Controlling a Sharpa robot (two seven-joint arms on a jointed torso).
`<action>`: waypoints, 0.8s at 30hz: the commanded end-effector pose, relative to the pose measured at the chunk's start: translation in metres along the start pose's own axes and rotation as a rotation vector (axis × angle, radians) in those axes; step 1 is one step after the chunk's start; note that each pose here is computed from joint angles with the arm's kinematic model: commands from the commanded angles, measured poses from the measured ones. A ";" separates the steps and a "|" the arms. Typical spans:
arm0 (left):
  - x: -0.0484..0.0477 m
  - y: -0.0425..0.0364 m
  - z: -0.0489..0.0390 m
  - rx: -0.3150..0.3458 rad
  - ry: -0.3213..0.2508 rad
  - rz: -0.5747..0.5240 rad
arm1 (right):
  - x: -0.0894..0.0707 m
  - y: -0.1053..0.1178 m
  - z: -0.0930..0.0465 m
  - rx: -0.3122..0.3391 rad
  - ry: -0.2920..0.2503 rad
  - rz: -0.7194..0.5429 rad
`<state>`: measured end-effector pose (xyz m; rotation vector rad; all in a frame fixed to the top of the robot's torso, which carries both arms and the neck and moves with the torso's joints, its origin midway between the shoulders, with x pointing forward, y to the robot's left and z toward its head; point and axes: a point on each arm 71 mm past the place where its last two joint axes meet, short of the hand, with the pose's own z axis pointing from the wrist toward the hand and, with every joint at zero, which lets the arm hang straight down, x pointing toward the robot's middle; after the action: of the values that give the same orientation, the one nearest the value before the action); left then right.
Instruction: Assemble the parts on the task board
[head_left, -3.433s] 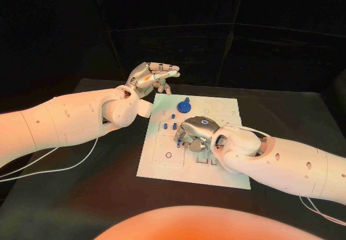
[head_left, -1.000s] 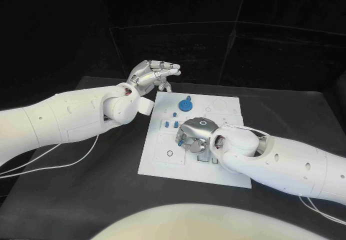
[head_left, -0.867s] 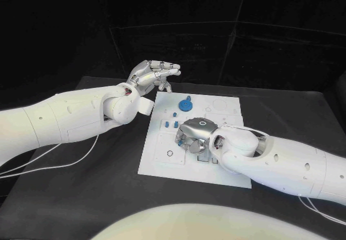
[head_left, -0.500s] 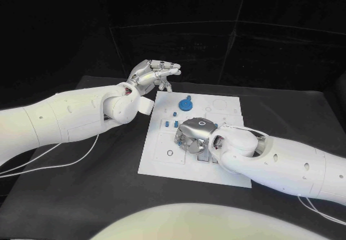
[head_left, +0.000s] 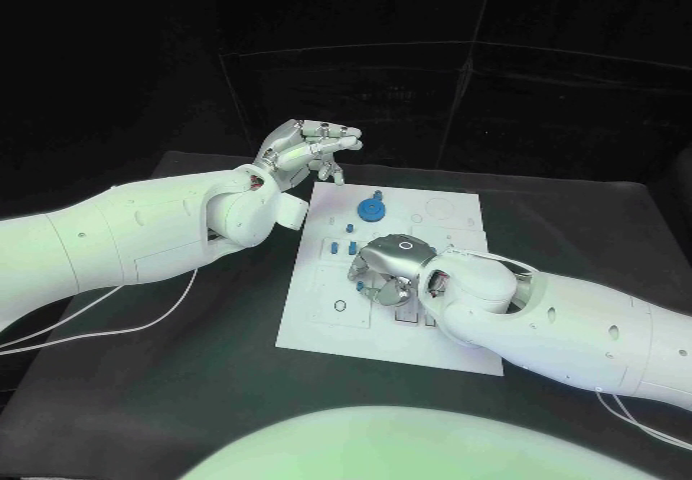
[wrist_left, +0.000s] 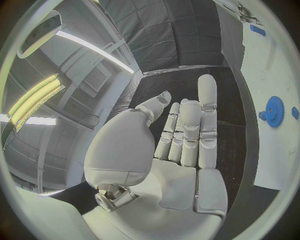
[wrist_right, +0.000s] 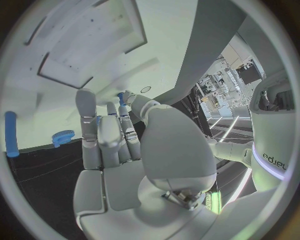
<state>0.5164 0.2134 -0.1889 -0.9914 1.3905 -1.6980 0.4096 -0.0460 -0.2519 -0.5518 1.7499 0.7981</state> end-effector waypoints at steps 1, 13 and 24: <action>0.0006 -0.0010 0.0002 0.001 0.010 -0.010 | -0.003 -0.001 -0.001 0.012 -0.031 -0.001; -0.0005 -0.0012 -0.0003 0.001 0.009 -0.010 | -0.009 -0.001 -0.015 -0.006 -0.086 0.013; -0.0037 -0.0020 -0.0026 0.000 0.003 -0.008 | -0.050 -0.045 -0.059 0.118 -0.108 0.045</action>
<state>0.5160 0.2192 -0.1891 -0.9969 1.3918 -1.6887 0.4160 -0.1170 -0.2060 -0.4434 1.6717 0.7356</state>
